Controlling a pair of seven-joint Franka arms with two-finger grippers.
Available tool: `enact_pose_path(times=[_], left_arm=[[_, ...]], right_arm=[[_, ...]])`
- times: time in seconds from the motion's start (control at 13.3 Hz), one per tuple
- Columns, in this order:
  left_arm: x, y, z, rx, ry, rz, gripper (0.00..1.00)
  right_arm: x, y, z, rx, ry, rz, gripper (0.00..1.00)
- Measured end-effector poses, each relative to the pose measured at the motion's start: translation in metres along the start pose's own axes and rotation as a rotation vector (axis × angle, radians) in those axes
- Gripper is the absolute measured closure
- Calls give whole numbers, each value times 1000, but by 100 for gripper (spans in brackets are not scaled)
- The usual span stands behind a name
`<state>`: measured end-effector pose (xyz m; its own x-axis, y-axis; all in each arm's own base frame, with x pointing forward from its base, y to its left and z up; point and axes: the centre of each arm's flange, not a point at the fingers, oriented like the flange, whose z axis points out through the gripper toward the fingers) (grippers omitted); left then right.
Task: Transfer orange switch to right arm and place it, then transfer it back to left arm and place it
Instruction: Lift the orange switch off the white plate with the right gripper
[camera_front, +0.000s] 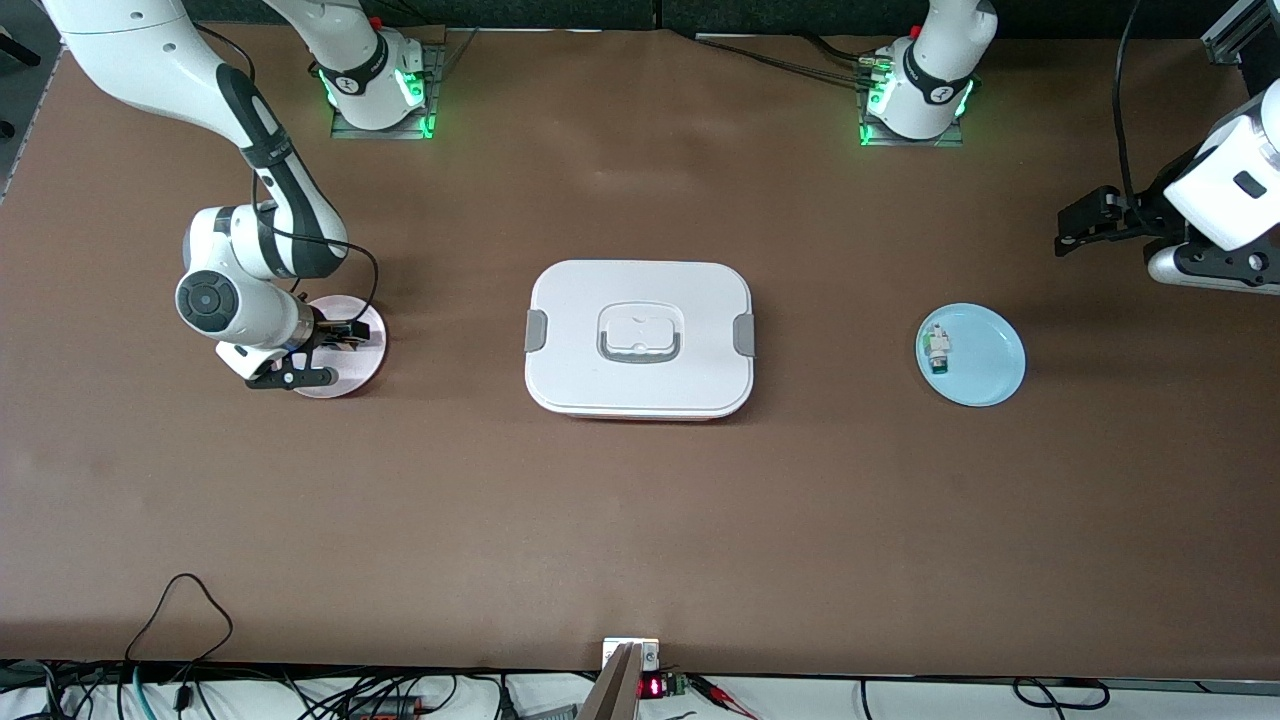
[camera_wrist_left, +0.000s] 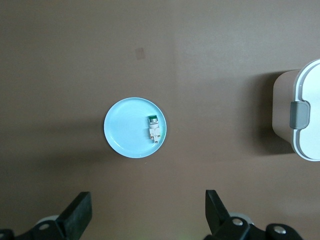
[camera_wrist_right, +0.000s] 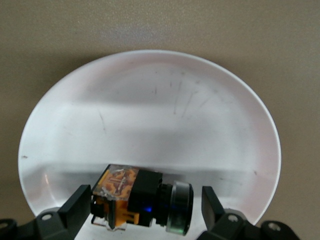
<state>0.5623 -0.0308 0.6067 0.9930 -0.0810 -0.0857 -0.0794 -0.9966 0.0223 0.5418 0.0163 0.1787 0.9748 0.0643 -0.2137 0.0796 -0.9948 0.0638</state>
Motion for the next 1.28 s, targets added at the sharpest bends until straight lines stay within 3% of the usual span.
enact_pose_path(times=[0.23,0.75,0.98,1.28], left_arm=[[0,0,0,0,0,0,0],[0,0,0,0,0,0,0],[0,0,0,0,0,0,0],[0,0,0,0,0,0,0]], right_arm=[[0,4,0,1,0,3,26],[2,6,-30,25,37,4,26],[-1,-8,-81,41,63,-12,26],[-8,-41,-179,100,48,-41,26]])
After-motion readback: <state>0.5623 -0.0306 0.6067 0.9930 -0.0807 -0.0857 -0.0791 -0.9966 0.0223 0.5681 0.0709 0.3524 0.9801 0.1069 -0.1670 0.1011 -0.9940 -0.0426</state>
